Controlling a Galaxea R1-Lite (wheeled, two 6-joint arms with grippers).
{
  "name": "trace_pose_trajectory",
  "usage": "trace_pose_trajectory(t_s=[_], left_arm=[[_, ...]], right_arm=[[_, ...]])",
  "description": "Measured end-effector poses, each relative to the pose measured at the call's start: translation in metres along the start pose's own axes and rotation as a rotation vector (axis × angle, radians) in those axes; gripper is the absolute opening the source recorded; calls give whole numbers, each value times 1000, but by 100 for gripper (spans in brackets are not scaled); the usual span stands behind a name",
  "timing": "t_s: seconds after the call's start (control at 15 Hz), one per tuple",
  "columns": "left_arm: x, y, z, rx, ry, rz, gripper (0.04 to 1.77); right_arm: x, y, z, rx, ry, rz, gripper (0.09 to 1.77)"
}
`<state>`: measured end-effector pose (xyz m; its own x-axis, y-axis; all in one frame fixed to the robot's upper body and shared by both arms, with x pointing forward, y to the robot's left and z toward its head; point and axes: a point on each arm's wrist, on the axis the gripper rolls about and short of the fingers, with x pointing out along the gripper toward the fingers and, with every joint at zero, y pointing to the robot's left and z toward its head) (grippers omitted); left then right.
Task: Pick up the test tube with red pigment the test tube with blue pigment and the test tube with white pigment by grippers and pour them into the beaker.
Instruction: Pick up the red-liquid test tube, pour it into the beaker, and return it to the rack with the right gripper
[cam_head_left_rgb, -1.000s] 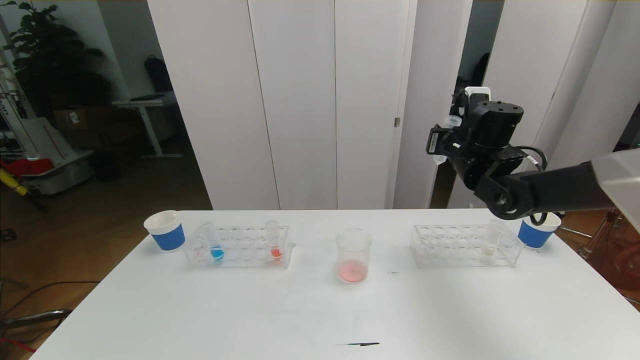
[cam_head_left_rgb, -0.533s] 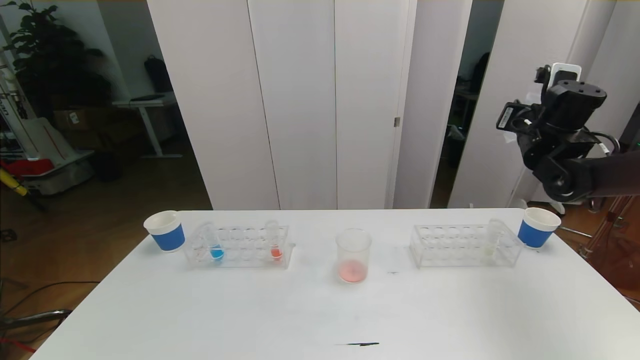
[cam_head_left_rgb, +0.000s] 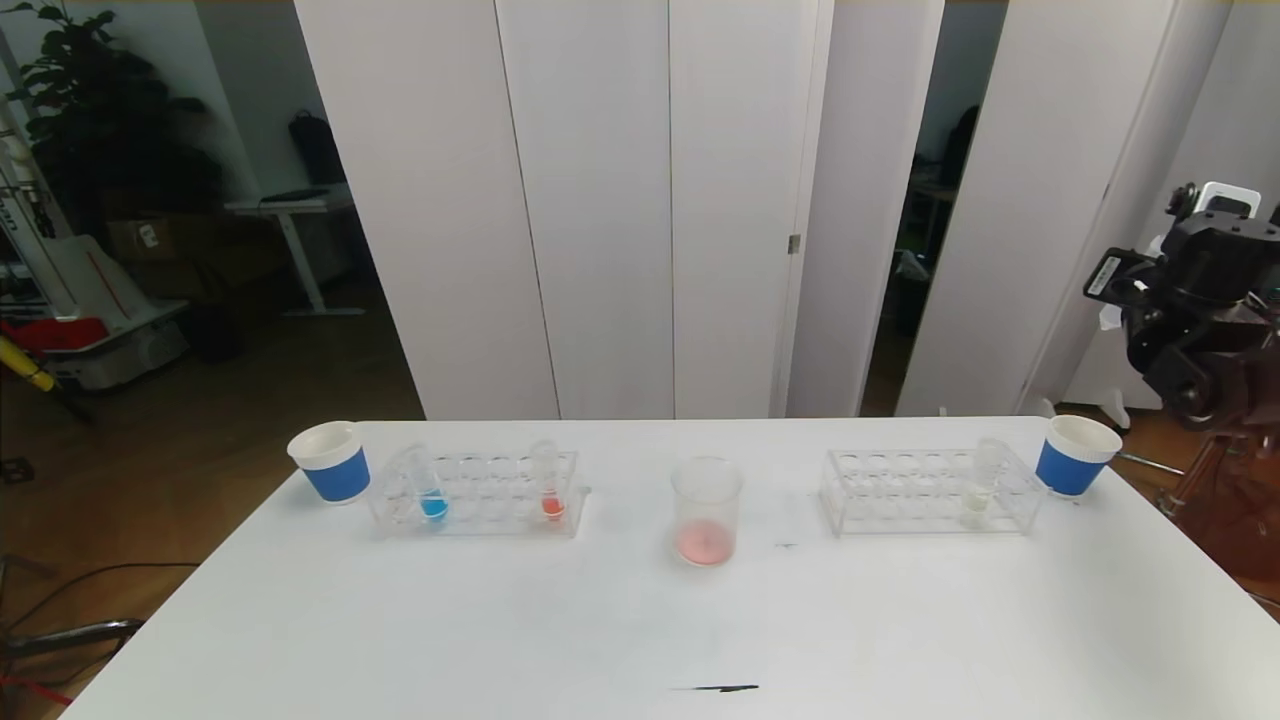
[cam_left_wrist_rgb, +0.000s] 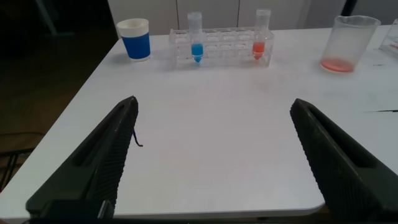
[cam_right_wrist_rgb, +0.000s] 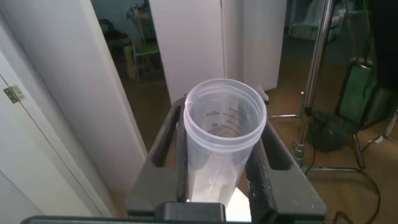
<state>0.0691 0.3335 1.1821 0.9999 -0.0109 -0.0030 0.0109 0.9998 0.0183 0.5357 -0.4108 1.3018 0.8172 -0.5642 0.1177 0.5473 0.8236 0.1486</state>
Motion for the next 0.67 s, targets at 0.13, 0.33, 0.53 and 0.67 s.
trace_pose_trajectory(t_s=[0.13,0.33,0.53,0.67], left_arm=[[0,0,0,0,0,0,175],[0,0,0,0,0,0,175],[0,0,0,0,0,0,175],[0,0,0,0,0,0,175]], right_arm=[[3,-9,-19,-10,22,-19,59],[8,-21,-50,-32,60,-43,59],[11,-32,-81,-57,126,-65,59],[12,-35,-97,-64,156,-72,59]])
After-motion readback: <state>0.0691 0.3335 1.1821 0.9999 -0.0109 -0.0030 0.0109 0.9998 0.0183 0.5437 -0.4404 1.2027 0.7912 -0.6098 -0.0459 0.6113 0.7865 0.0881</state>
